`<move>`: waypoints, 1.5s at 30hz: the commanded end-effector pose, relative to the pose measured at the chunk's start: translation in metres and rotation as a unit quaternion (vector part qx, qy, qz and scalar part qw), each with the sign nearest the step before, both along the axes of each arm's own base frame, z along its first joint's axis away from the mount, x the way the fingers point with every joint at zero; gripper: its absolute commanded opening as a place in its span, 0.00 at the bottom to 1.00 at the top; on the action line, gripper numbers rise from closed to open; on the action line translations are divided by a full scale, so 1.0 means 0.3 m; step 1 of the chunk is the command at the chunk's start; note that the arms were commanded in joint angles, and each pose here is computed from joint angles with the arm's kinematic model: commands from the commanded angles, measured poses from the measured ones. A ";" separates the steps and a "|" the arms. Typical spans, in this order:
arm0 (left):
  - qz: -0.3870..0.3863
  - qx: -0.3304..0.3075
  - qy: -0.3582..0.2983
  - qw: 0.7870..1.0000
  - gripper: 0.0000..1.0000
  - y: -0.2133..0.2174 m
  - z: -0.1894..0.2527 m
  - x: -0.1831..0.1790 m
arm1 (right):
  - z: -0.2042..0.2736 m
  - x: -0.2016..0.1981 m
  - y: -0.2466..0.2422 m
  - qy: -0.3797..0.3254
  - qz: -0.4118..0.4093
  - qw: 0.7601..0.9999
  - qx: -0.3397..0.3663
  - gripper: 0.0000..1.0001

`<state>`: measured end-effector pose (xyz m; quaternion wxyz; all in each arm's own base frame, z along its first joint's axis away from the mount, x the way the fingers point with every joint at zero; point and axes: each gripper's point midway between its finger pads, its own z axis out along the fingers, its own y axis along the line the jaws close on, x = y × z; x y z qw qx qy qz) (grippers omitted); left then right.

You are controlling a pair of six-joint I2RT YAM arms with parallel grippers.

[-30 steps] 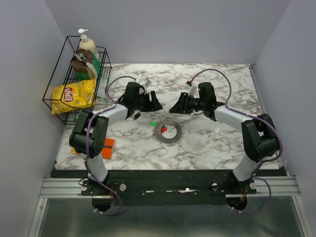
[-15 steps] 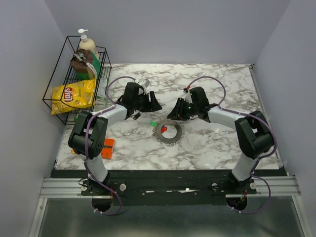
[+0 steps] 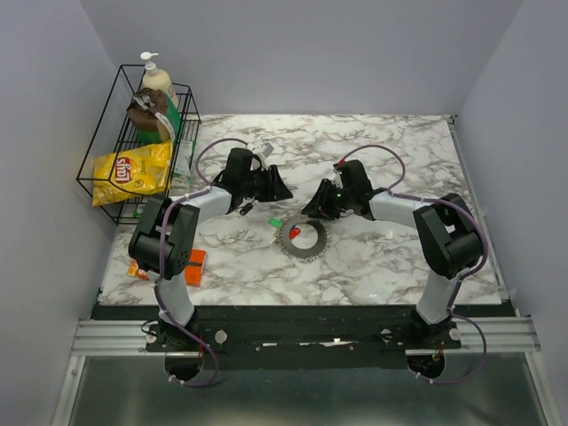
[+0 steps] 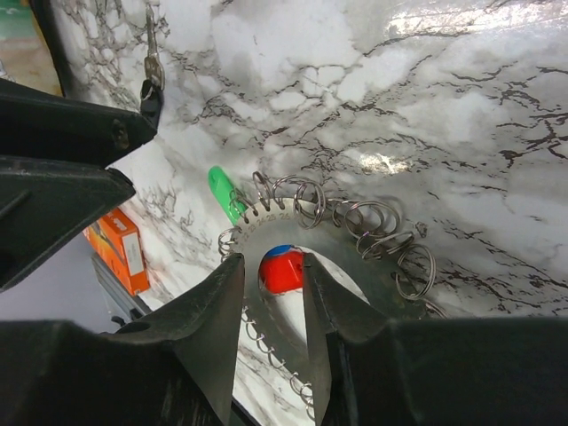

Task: Put the keys on the keyring

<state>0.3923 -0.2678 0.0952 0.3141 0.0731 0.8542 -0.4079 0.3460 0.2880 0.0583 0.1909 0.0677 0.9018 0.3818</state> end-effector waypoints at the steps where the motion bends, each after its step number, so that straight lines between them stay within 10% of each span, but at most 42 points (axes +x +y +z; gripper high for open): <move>1: -0.022 -0.012 0.002 1.000 0.46 -0.038 0.000 0.002 | -0.053 0.014 0.000 0.018 -0.020 1.000 -0.002 0.41; 45: -0.034 0.025 0.058 0.997 0.23 -0.071 -0.221 -0.076 | -0.103 0.115 0.009 0.013 -0.071 0.997 0.025 0.25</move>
